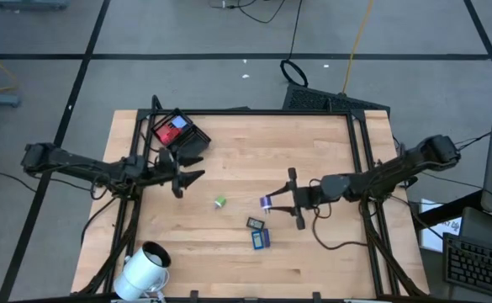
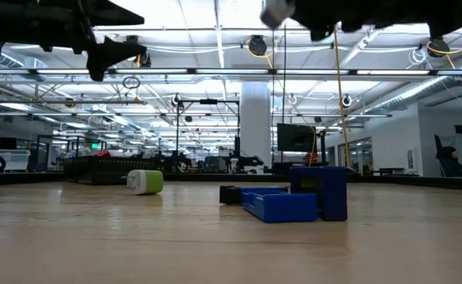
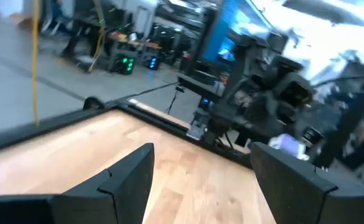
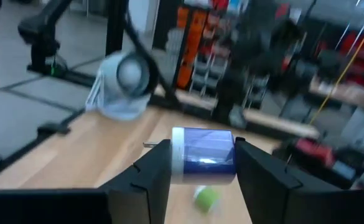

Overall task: Pick & Place Office items
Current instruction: Put the purple charger adapter into the top black bin

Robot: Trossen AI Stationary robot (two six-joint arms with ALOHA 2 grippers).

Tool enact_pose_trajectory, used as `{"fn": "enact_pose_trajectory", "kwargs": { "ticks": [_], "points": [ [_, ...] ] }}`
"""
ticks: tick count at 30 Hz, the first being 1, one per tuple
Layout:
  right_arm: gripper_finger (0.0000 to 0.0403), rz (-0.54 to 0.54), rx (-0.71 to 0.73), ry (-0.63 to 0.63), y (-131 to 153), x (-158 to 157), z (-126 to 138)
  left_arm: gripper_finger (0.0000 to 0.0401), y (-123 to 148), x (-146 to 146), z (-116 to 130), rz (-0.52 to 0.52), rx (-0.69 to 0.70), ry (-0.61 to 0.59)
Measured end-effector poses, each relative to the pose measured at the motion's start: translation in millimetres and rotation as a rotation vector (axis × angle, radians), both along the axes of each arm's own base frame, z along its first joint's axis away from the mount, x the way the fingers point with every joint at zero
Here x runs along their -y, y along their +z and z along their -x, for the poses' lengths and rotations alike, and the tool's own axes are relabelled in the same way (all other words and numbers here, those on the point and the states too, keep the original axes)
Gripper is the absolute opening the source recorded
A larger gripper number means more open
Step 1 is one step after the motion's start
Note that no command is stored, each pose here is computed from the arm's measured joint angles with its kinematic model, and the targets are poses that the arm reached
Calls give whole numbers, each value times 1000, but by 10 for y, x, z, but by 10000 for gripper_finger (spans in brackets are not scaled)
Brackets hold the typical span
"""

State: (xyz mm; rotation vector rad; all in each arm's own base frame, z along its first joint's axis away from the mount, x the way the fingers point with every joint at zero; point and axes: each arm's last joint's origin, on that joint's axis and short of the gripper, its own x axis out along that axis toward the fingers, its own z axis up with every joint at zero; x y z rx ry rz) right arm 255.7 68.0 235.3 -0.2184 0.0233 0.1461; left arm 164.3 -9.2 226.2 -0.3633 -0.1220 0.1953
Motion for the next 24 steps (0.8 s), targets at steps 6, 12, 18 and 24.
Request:
{"fn": "enact_pose_trajectory", "kwargs": {
  "ticks": [6,12,18,24],
  "points": [
    [145,59,93,-18,109,11,22,271,-28,-4,-91,187,64,33],
    [150,109,70,-91,82,31,18,271,-64,15,-244,320,121,9],
    [144,158,78,-102,87,32,19,271,-115,49,-534,411,58,15],
    [151,162,79,-101,87,31,19,271,-99,113,-945,507,17,-46]
  ]
}}
